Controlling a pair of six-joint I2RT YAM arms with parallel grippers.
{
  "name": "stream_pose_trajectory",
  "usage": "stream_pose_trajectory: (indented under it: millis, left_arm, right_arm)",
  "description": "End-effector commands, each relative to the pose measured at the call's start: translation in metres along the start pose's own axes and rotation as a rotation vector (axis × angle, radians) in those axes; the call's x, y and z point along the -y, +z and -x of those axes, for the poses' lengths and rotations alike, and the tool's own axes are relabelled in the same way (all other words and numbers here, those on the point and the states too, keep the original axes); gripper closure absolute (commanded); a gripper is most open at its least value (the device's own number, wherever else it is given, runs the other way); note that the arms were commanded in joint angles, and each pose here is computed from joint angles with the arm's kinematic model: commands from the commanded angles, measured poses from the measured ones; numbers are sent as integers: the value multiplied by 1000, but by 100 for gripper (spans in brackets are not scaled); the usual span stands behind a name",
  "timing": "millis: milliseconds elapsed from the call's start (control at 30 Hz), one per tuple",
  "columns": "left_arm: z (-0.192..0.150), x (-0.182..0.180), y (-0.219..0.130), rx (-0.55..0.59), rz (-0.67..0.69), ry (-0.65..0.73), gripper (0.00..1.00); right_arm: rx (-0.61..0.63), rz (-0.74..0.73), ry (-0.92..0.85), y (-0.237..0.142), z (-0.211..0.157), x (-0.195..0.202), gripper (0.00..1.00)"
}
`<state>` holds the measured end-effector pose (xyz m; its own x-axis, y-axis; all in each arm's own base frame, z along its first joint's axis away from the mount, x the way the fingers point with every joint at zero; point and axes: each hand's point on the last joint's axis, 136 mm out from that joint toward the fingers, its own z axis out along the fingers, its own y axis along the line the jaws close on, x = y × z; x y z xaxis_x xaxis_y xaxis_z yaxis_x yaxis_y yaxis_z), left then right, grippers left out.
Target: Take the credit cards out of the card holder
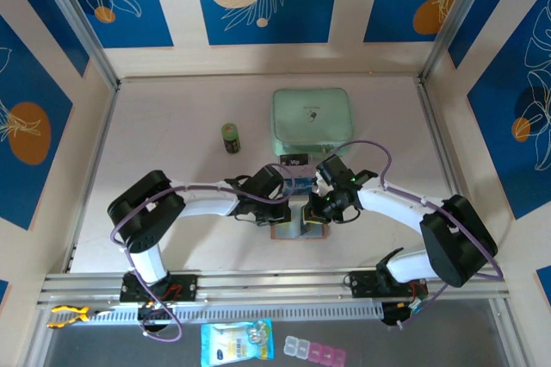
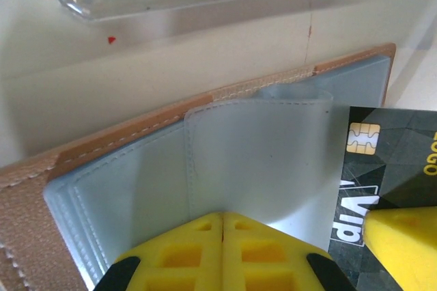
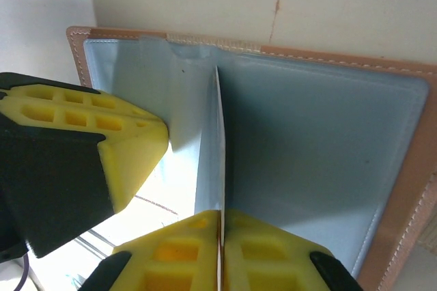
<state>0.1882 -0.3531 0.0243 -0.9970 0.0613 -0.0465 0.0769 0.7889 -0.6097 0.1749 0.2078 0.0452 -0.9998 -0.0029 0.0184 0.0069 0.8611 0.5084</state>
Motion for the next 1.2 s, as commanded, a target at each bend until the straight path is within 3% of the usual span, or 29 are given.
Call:
stream_pose_trajectory:
  millis: [0, 433, 667, 1000, 1167]
  left_arm:
    - [-3, -2, 0, -1, 23, 27, 99]
    - [-7, -28, -30, 61, 113, 18, 99]
    - [-6, -33, -41, 94, 109, 13, 98]
    - [-1, -49, -61, 150, 121, -13, 98]
    - [-1, -56, -65, 158, 126, -24, 97]
  right_arm:
    - [12, 2, -3, -8, 5, -9, 90]
    - [91, -43, -150, -59, 21, -22, 91]
    - [109, -151, -523, -76, 43, -31, 91]
    - [72, -341, -1258, -91, 73, -43, 100]
    - [34, -378, -1442, -94, 90, -47, 100]
